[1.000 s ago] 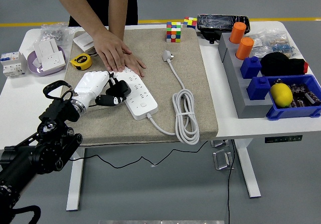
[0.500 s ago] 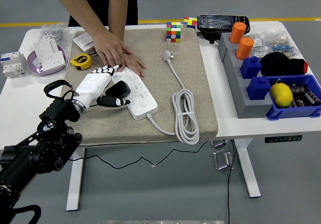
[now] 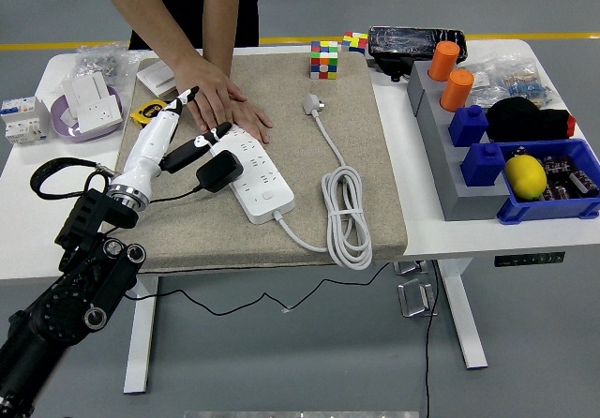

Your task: Pick up the plug,place it near the board,insert it into the board,press the button

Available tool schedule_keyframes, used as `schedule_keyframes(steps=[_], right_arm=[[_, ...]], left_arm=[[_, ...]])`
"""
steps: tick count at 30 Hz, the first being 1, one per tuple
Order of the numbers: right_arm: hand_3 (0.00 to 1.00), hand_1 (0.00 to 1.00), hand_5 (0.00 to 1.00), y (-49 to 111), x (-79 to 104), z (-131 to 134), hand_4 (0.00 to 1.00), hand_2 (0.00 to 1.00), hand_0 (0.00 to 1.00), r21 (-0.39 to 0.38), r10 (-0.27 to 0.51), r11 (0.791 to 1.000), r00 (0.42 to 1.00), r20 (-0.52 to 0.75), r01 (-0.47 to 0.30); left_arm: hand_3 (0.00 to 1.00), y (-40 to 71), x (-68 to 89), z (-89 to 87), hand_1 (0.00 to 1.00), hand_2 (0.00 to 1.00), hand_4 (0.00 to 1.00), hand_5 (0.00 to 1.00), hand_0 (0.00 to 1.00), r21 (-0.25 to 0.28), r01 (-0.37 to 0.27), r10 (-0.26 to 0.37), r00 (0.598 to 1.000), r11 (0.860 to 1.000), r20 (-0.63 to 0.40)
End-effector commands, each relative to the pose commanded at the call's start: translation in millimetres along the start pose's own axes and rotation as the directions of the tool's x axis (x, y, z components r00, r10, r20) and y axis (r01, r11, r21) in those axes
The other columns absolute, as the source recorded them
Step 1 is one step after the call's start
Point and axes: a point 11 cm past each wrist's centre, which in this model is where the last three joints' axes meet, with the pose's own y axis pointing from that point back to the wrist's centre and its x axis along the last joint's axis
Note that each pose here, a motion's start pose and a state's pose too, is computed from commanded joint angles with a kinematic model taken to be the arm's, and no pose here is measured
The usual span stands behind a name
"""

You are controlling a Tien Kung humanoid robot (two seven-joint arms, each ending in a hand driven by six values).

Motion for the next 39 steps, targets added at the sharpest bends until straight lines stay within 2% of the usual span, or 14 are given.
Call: schedule_keyframes(steps=[3, 6, 8, 11, 19, 28, 33, 39], right_arm=[[0.762, 0.754, 0.998, -0.3, 0.7, 2, 0.998, 0.739, 0.798, -0.002, 0.002, 1.000, 1.000, -0.001, -0.002], [0.762, 0.754, 0.998, -0.6, 1.2, 3, 0.998, 0.739, 0.797, -0.004, 0.003, 1.000, 1.000, -0.003, -0.003], [0.762, 0.754, 0.998, -0.5, 0.9, 3, 0.998, 0.739, 0.797, -0.003, 0.003, 1.000, 1.000, -0.002, -0.003], [0.762, 0.754, 0.998, -0.3, 0.9, 1, 0.998, 0.739, 0.797, 0.000, 0.003, 1.000, 1.000, -0.002, -0.003], [0.762, 0.754, 0.998, 0.2, 1.0, -2, 0.998, 0.738, 0.796, 0.005, 0.003, 1.000, 1.000, 0.002, -0.003], [0.762, 0.754, 0.998, 0.3, 0.7, -3, 0.998, 0.738, 0.796, 0.006, 0.002, 1.000, 1.000, 0.005, -0.002], [0.762, 0.754, 0.998, 0.2, 0.6, -2, 0.998, 0.738, 0.795, 0.005, 0.002, 1.000, 1.000, 0.006, -0.002], [0.762, 0.754, 0.998, 0.2, 0.4, -2, 0.998, 0.738, 0.795, 0.004, 0.001, 1.000, 1.000, 0.009, -0.001]], left_arm=[[0.959, 16.4, -9.9, 4.2, 0.998, 0.971, 0.998, 0.998, 0.980, 0.046, 0.027, -0.021, 0.991, 0.999, -0.134], [0.940, 30.7, -24.2, 14.8, 0.998, 0.978, 0.998, 0.998, 0.998, 0.048, 0.094, -0.081, 0.970, 0.994, -0.230], [0.940, 37.7, -32.0, 21.5, 0.998, 0.978, 0.998, 0.998, 0.998, 0.033, 0.130, -0.117, 0.958, 0.991, -0.261], [0.940, 43.6, -43.8, 25.8, 0.998, 0.978, 0.998, 0.998, 0.998, 0.016, 0.178, -0.169, 0.955, 0.984, -0.246], [0.933, 43.4, -58.0, 28.3, 0.998, 0.990, 0.998, 0.998, 0.998, -0.002, 0.226, -0.223, 0.961, 0.974, -0.164], [0.932, 37.4, -66.8, 22.0, 0.998, 0.990, 0.998, 0.998, 0.998, 0.006, 0.241, -0.239, 0.966, 0.971, -0.097], [0.930, 37.7, -64.6, 16.9, 0.998, 0.990, 0.998, 0.998, 0.998, 0.010, 0.225, -0.224, 0.973, 0.974, -0.049], [0.928, 37.3, -55.0, 18.2, 0.998, 0.989, 0.998, 0.998, 0.998, 0.004, 0.194, -0.193, 0.980, 0.981, -0.043]])
